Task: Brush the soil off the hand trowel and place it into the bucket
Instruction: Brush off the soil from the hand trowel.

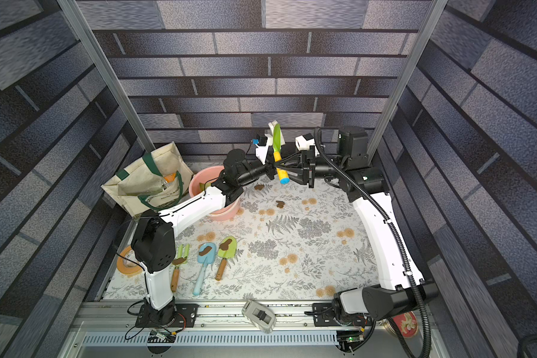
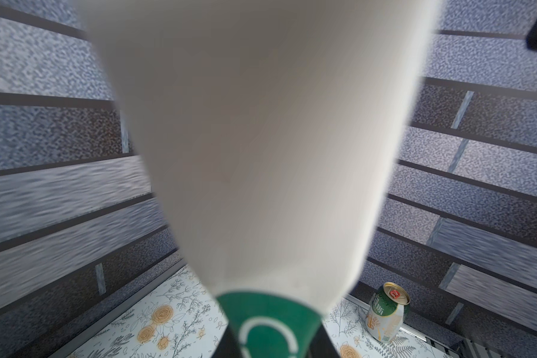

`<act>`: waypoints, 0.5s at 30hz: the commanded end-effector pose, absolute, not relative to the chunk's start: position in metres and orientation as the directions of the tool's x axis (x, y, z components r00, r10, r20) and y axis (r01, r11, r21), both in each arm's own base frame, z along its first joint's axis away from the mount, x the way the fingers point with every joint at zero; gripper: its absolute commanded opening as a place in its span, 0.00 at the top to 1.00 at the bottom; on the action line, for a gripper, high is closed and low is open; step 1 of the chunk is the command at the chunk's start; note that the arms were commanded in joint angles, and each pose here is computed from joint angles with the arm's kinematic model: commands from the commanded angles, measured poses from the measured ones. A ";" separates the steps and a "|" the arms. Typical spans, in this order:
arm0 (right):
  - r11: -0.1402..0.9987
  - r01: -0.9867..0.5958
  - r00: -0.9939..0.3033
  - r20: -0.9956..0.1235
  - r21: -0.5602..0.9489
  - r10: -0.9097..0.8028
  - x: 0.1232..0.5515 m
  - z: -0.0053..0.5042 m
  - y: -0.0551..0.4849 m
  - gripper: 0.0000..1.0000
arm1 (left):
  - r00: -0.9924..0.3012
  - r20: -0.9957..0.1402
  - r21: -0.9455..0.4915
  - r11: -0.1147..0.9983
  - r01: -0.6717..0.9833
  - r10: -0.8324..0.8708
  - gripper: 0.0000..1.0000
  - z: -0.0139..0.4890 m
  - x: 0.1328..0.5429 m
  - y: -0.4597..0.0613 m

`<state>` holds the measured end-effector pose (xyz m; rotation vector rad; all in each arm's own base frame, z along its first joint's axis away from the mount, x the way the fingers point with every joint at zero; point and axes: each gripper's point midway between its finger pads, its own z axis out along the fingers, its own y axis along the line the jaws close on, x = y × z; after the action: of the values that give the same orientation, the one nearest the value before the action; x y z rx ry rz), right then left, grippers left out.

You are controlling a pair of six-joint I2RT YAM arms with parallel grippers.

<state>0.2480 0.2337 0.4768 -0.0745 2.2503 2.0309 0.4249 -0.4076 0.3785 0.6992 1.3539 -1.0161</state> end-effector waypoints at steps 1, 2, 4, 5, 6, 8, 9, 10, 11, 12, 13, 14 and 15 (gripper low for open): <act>0.095 -0.161 -0.986 -0.164 0.982 0.024 0.243 0.482 0.232 0.96 | -0.027 -0.973 -0.129 0.448 0.884 -0.227 1.00 0.409 0.405 -0.381; 0.095 -0.156 -0.987 -0.159 0.983 0.021 0.245 0.480 0.234 0.97 | -0.036 -0.974 -0.138 0.454 0.880 -0.225 1.00 0.408 0.398 -0.374; 0.097 -0.145 -0.989 -0.147 0.985 0.016 0.251 0.477 0.235 0.97 | -0.060 -0.973 -0.156 0.445 0.882 -0.221 1.00 0.402 0.380 -0.367; 0.098 -0.143 -0.989 -0.144 0.985 0.012 0.254 0.475 0.236 0.97 | -0.065 -0.973 -0.158 0.440 0.884 -0.220 1.00 0.401 0.369 -0.364; 0.099 -0.146 -0.989 -0.147 0.984 0.007 0.255 0.475 0.236 0.97 | -0.068 -0.974 -0.159 0.438 0.885 -0.216 1.00 0.398 0.361 -0.363; 0.104 -0.149 -0.989 -0.149 0.983 -0.003 0.256 0.475 0.237 0.97 | -0.077 -0.976 -0.160 0.431 0.888 -0.204 1.00 0.395 0.345 -0.363; 0.105 -0.148 -0.989 -0.148 0.983 -0.007 0.257 0.475 0.238 0.97 | -0.075 -0.977 -0.156 0.424 0.892 -0.201 1.00 0.395 0.340 -0.364; 0.104 -0.146 -0.989 -0.146 0.984 -0.011 0.257 0.474 0.238 0.97 | -0.073 -0.978 -0.151 0.417 0.896 -0.197 1.00 0.395 0.335 -0.366; 0.104 -0.144 -0.990 -0.143 0.984 -0.012 0.258 0.474 0.238 0.96 | -0.068 -0.979 -0.144 0.411 0.900 -0.193 1.00 0.395 0.332 -0.369; 0.105 -0.141 -0.990 -0.141 0.984 -0.014 0.258 0.474 0.238 0.96 | -0.063 -0.979 -0.138 0.405 0.904 -0.193 1.00 0.396 0.330 -0.371; 0.106 -0.138 -0.990 -0.138 0.985 -0.015 0.257 0.473 0.238 0.96 | -0.056 -0.979 -0.131 0.396 0.909 -0.194 1.00 0.399 0.327 -0.374; 0.107 -0.137 -0.991 -0.136 0.985 -0.016 0.255 0.472 0.238 0.96 | -0.054 -0.980 -0.126 0.383 0.915 -0.193 1.00 0.401 0.325 -0.376; 0.108 -0.140 -0.990 -0.139 0.984 -0.013 0.255 0.473 0.237 0.96 | -0.056 -0.980 -0.125 0.372 0.920 -0.191 1.00 0.403 0.325 -0.379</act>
<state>0.2671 0.2395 0.4585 -0.0659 2.3068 2.0297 0.3287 -0.3770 0.3903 0.7262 1.3516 -1.0599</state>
